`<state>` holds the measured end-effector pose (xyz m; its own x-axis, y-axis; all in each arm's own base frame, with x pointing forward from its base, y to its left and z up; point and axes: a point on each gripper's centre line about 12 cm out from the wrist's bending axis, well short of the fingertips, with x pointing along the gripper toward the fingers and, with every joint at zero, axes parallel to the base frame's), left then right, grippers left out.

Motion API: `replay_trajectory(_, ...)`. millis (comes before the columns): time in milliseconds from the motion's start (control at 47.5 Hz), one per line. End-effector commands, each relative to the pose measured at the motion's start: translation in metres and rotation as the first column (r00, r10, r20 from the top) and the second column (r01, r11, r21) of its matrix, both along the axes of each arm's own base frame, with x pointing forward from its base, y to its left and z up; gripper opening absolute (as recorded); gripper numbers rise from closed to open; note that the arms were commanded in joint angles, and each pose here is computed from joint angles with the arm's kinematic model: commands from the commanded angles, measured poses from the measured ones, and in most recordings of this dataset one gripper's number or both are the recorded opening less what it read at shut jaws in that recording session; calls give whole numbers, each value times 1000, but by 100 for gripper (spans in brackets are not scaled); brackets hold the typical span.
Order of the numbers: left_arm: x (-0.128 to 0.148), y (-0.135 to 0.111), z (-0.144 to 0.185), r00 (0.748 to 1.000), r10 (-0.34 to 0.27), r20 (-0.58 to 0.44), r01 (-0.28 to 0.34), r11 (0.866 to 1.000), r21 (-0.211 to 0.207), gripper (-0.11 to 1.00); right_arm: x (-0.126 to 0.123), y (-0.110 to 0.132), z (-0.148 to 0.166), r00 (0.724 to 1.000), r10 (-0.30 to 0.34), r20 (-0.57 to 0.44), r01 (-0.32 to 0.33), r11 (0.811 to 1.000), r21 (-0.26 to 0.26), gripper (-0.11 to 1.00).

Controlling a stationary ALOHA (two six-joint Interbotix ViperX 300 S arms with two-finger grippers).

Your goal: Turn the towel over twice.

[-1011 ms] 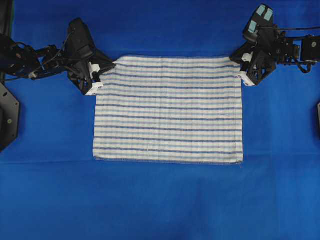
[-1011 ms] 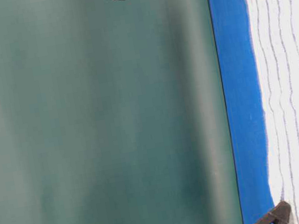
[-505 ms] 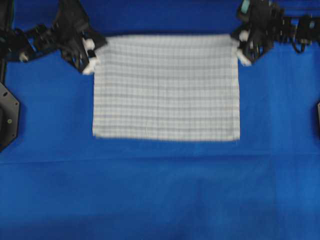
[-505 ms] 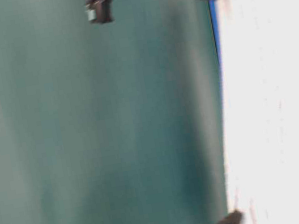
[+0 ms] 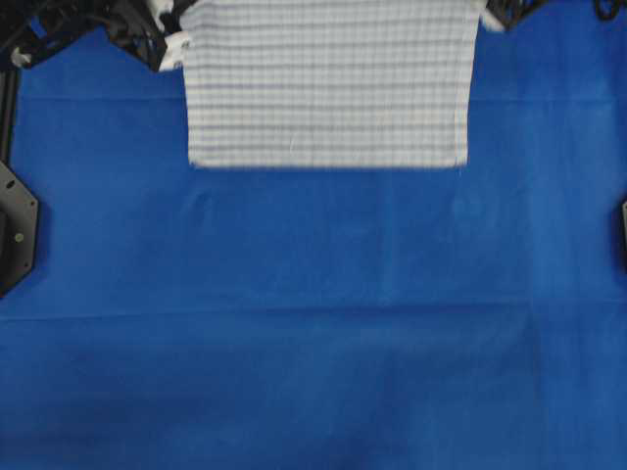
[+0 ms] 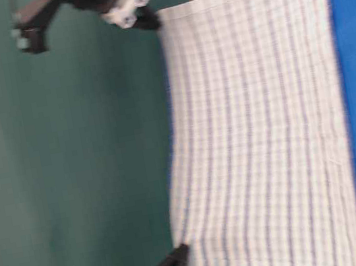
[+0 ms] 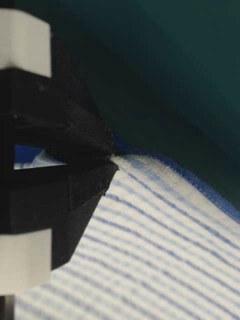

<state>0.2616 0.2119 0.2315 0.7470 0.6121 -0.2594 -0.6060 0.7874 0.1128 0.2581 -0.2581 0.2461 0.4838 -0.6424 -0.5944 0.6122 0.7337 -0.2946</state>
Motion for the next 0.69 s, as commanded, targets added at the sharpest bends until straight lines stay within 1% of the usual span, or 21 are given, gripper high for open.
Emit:
replay_trajectory(0,1,3,27,998,2,61,-5,998,56,4,-3,-1,42,999,-8,50,11,997,-76,4)
replay_trajectory(63,1,2,38,997,-3,74,-3,996,88,4,-7,0,55,998,-15,61,21,995,-96,4)
replay_trajectory(168,-2,-1,53,996,-11,92,-1,992,126,4,-13,11,74,996,-10,87,21,992,-122,4)
replay_trajectory(274,-7,-9,68,993,-24,116,6,987,159,4,-16,29,87,994,17,104,-2,990,-139,4)
replay_trajectory(379,-12,-22,82,991,-52,127,28,983,181,4,-19,49,95,993,41,111,-25,990,-139,4)
replay_trajectory(505,-15,-41,82,988,-97,119,76,982,172,4,-20,78,95,990,92,105,-79,990,-120,4)
replay_trajectory(568,-15,-52,79,985,-124,116,105,981,161,4,-19,95,92,988,124,94,-115,989,-91,4)
replay_trajectory(674,-14,-77,71,975,-198,103,181,972,153,4,-15,125,84,982,182,54,-180,983,-25,4)
